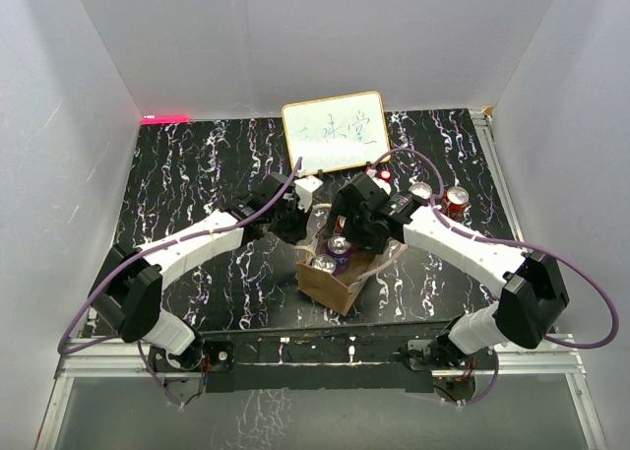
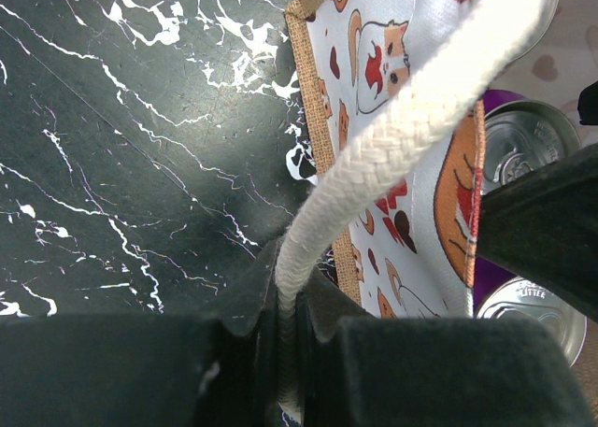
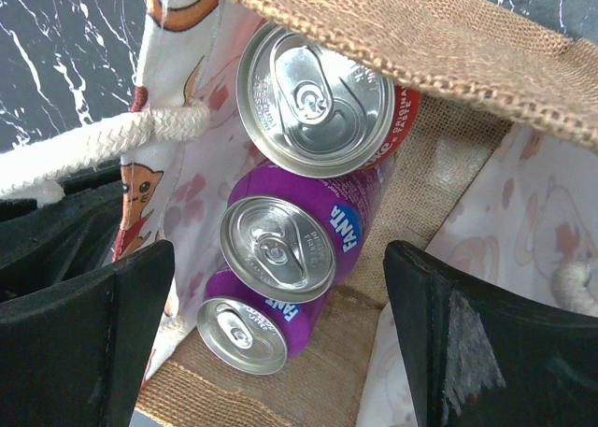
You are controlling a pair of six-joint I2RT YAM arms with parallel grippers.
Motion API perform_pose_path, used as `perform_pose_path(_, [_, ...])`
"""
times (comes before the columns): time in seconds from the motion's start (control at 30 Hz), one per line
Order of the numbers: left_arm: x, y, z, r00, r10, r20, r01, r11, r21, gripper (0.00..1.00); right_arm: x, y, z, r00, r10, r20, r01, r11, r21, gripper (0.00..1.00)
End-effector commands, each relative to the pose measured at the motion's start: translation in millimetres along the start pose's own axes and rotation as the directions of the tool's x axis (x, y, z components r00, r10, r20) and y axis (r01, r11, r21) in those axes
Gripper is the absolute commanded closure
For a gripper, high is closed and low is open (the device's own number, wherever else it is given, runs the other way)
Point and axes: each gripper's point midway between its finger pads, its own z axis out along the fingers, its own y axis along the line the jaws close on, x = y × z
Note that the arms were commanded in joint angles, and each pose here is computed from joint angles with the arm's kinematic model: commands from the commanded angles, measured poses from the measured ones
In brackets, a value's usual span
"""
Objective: Take the beverage out of the canvas bag
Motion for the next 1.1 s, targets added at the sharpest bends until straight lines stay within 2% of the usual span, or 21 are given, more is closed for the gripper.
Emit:
perform_pose_path(0.0, [-12, -7, -14, 0.999, 0.024, 0.029, -0.024, 1.000, 0.012, 1.00, -7, 7, 5, 0.995, 0.093, 0.047, -0.092, 0.996, -0.007, 0.02])
perform_pose_path(0.8, [-11, -7, -12, 0.999, 0.024, 0.022, -0.024, 1.000, 0.013, 1.00, 25, -19, 66, 0.993, 0.112, -0.023, -0.105, 0.976, 0.192, 0.02])
perform_pose_path(1.07, [-10, -7, -11, 1.000, 0.023, 0.017, -0.023, 1.000, 0.009, 1.00, 20, -20, 64, 0.994, 0.105, 0.005, -0.103, 0.973, 0.207, 0.07])
